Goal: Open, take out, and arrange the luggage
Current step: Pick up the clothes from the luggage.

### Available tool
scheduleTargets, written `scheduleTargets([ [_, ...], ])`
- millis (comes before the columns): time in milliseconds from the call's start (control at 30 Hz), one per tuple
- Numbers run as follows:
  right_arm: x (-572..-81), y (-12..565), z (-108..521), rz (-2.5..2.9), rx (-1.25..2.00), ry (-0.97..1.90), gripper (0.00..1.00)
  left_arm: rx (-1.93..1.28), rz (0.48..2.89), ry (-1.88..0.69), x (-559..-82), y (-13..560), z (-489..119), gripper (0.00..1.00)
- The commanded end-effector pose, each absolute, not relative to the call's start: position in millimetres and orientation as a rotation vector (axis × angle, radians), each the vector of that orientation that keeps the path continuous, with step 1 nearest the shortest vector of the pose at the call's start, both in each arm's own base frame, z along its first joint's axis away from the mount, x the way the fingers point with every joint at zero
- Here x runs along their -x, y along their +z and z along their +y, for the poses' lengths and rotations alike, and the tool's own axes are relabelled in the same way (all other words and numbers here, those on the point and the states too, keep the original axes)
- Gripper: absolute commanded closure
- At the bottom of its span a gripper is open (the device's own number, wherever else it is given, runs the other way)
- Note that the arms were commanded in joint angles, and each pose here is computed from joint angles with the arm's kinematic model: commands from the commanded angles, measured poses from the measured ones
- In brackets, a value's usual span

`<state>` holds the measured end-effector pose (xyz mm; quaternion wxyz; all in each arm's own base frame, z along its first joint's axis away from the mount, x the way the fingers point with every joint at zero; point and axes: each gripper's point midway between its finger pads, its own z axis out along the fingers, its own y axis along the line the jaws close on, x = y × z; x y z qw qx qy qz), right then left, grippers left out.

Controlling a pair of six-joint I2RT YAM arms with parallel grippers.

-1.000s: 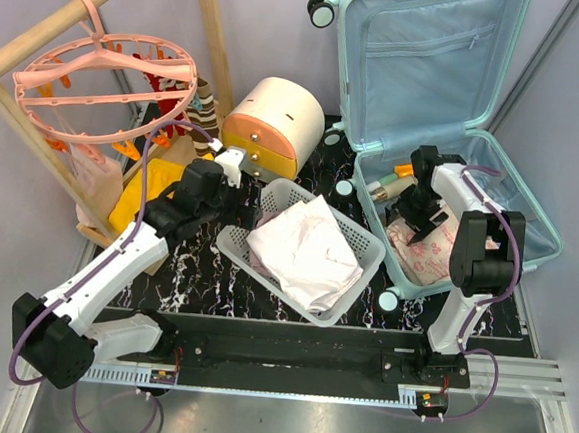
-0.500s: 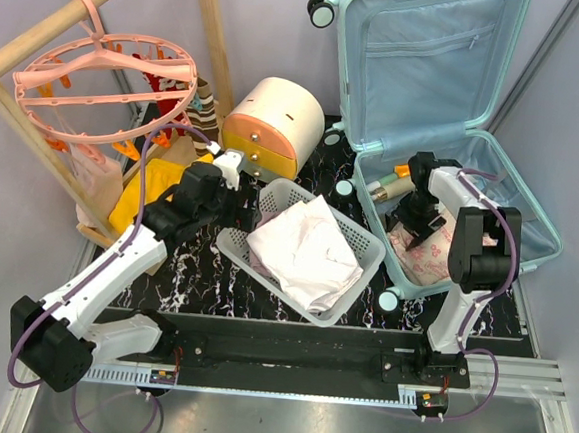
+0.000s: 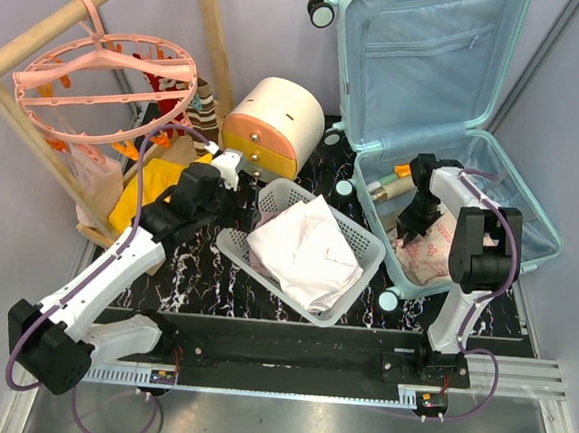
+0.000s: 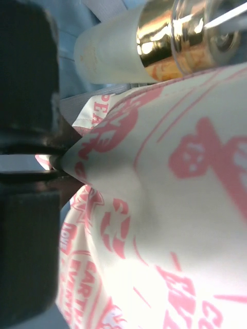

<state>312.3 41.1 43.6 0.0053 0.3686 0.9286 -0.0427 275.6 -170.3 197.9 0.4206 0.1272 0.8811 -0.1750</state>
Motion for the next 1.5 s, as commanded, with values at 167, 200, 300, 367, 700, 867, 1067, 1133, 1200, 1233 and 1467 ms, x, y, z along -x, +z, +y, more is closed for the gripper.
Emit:
scheduleTargets([
  [167, -331, 72, 52, 2.814, -0.957, 0.070, 1.00, -0.318, 2.145, -0.435, -279, 213, -170, 0.01],
  [200, -331, 78, 53, 2.801, -0.941, 0.080, 1.00, -0.317, 2.148, -0.433, -279, 212, -169, 0.01],
  [300, -331, 106, 49, 2.729, -0.895, 0.108, 1.00, -0.299, 2.146, -0.409, -281, 212, -166, 0.01],
  [367, -332, 123, 46, 2.680, -0.866, 0.117, 1.00, -0.298, 2.150, -0.406, -281, 211, -166, 0.01],
  [700, -336, 161, 68, 2.656, -0.543, 0.341, 1.00, -0.311, 2.150, -0.415, -286, 212, -170, 0.01],
  [867, -346, 186, 83, 2.584, -0.418, 0.477, 1.00, -0.308, 2.151, -0.413, -284, 211, -168, 0.01],
  [1067, -354, 217, 127, 2.496, -0.229, 0.837, 1.00, -0.300, 2.153, -0.415, -282, 210, -168, 0.01],
  [1133, -352, 219, 138, 2.502, -0.185, 0.934, 1.00, -0.298, 2.152, -0.415, -282, 210, -167, 0.01],
  [1200, -354, 225, 140, 2.484, -0.166, 0.950, 1.00, -0.300, 2.149, -0.414, -282, 211, -167, 0.01],
  [1233, -354, 228, 141, 2.476, -0.155, 0.953, 1.00, -0.298, 2.148, -0.411, -282, 212, -166, 0.01],
  [1467, -346, 261, 163, 2.414, -0.049, 1.167, 1.00, -0.291, 2.153, -0.410, -280, 209, -165, 0.01],
])
